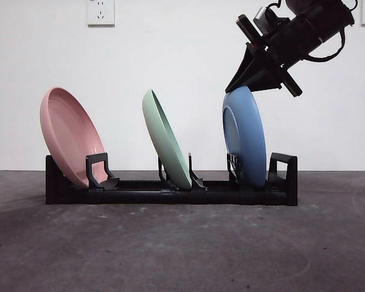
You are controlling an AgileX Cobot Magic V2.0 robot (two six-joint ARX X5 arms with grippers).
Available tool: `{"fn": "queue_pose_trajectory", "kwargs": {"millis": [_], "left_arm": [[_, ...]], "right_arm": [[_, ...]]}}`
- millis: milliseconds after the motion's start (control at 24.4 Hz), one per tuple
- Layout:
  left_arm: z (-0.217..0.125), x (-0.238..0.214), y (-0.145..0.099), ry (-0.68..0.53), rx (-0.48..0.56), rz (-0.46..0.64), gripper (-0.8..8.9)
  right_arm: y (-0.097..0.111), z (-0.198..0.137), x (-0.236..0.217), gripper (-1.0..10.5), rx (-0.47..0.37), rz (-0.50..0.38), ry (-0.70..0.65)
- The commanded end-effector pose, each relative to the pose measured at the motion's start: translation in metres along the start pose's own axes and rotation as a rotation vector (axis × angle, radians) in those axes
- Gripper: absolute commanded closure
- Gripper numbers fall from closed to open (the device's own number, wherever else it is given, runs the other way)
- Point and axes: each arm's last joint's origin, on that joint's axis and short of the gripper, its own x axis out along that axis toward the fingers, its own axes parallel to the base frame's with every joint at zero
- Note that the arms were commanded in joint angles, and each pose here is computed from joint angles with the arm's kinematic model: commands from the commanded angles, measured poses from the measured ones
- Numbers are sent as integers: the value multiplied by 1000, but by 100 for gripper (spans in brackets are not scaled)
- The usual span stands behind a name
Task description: Place the plate
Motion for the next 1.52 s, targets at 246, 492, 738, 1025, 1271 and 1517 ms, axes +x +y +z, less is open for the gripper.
{"fn": "queue_pose_trajectory", "kwargs": {"millis": [246, 492, 738, 1025, 1271, 1517], "left_arm": [[5, -3, -4, -19, 36, -9, 283], [6, -1, -2, -10, 37, -7, 283], [7, 2, -1, 0, 40, -5, 283], [10, 6, 2, 9, 38, -3, 283], [12, 12, 5, 26, 30, 0, 283], [14, 19, 8, 52, 14, 5, 283]], "right_arm": [[37, 11, -39, 938, -42, 35, -82], [75, 4, -84, 938, -69, 49, -105], [113, -21, -127, 938, -135, 64, -60], [152, -68, -155, 938, -331, 116, 82], [171, -114, -148, 938, -443, 126, 206], [184, -177, -90, 938, -564, 7, 330]]}}
